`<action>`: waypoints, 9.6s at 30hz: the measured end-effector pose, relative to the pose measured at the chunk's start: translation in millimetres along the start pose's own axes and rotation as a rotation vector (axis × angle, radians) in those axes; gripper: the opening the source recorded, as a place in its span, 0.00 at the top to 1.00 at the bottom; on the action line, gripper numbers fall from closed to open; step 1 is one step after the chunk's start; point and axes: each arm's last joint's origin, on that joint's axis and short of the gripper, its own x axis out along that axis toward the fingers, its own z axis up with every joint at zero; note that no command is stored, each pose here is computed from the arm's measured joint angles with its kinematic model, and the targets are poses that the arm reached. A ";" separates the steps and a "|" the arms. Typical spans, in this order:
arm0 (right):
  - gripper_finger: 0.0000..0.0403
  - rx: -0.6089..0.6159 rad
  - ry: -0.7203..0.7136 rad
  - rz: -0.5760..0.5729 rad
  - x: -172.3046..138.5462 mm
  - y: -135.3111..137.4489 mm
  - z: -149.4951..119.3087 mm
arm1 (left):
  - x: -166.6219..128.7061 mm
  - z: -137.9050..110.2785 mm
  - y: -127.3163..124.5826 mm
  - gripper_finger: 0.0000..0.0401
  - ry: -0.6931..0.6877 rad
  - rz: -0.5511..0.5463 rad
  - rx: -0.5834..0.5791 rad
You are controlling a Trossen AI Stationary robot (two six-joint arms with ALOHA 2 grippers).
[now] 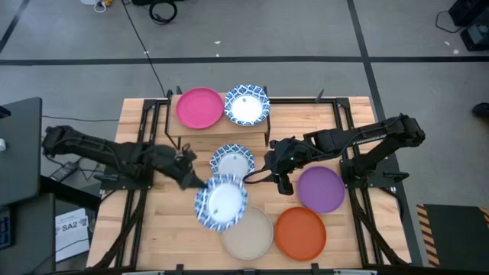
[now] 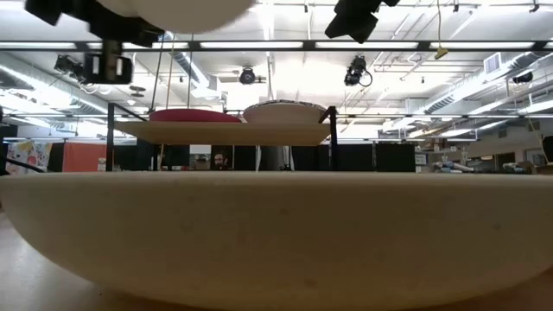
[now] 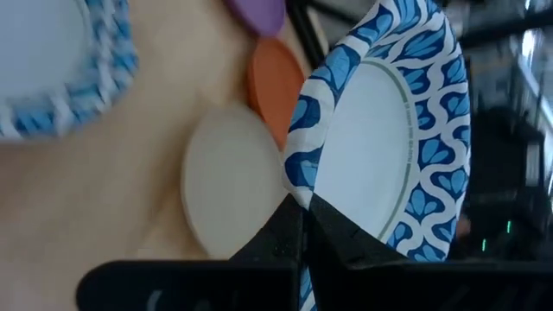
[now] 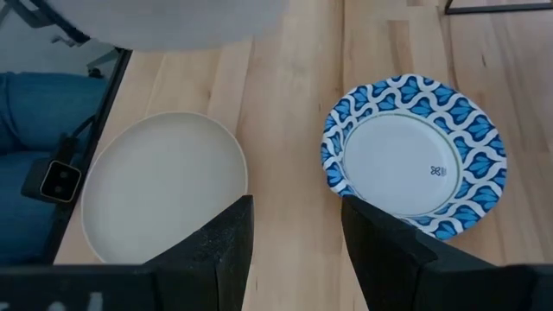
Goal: Place and stack plates onto a shelf
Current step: Stack the bottom white patterned bowl on top of the other white patterned bowls on the shelf, then stack the purple plate on top of the pink plate on the shelf
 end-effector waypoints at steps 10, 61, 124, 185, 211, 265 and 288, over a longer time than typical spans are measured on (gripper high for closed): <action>0.55 -0.002 0.001 0.002 0.2 0.9 -0.2 | -23.2 59.3 12.0 0.98 -0.229 -0.048 0.030; 0.55 0.032 0.003 0.009 0.3 3.6 -0.5 | -54.8 307.6 73.8 0.98 -0.269 0.373 -0.023; 0.55 0.046 0.065 -0.001 0.1 2.7 -6.6 | -75.5 293.0 37.0 0.58 -0.244 0.355 0.275; 0.55 0.124 0.401 -0.108 -18.1 -60.9 -153.8 | 133.6 48.5 -103.9 0.58 0.184 0.587 1.109; 0.55 0.132 0.733 -0.061 37.3 -83.1 -179.4 | 134.6 48.1 -103.6 0.58 0.189 0.577 1.101; 0.95 0.162 0.039 -0.313 -37.3 -77.4 -56.0 | 37.3 -44.0 -33.4 0.58 -0.320 0.764 0.820; 0.95 0.275 -0.390 -0.707 -32.9 -62.9 -19.0 | 46.3 1.3 -42.8 0.58 -0.481 0.688 0.790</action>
